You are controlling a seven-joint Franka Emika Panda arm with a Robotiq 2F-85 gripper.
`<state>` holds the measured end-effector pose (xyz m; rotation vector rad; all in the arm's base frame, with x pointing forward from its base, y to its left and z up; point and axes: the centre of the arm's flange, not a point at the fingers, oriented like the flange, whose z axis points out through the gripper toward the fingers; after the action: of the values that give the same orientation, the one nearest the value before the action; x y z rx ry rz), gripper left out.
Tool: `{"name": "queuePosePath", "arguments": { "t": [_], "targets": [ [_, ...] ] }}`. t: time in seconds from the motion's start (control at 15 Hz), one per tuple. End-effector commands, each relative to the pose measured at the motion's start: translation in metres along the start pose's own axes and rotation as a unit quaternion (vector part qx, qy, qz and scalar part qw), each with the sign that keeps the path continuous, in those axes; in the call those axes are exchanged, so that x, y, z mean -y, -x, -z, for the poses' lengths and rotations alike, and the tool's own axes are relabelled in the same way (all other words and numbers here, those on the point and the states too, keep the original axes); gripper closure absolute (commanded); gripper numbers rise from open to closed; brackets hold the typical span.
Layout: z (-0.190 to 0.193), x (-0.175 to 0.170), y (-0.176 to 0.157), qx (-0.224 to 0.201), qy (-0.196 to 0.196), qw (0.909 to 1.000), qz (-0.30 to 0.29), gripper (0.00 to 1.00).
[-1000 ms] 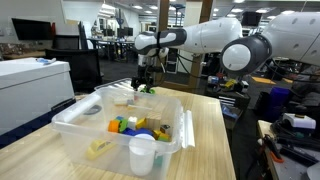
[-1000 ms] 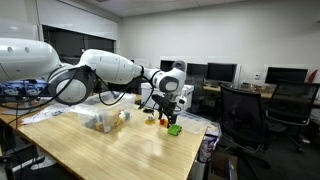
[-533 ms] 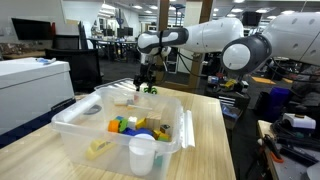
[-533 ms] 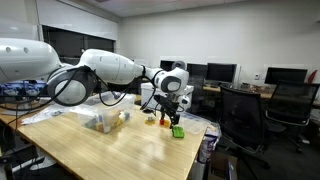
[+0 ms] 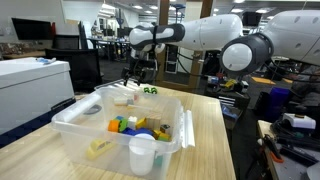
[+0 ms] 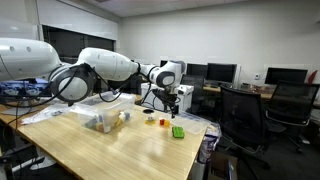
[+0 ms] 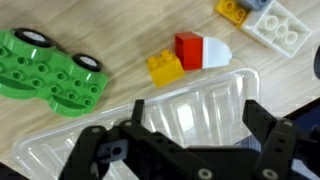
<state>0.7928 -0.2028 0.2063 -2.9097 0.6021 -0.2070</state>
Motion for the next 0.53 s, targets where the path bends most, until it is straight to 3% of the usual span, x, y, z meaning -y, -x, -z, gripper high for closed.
{"name": "queuePosePath", "arguments": {
  "t": [0.0, 0.47],
  "targets": [
    [0.016, -0.024, 0.004, -0.031, 0.017, 0.9958, -0.085, 0.0],
    [0.007, -0.067, 0.003, -0.008, 0.062, 0.9729, -0.223, 0.0]
  ]
}}
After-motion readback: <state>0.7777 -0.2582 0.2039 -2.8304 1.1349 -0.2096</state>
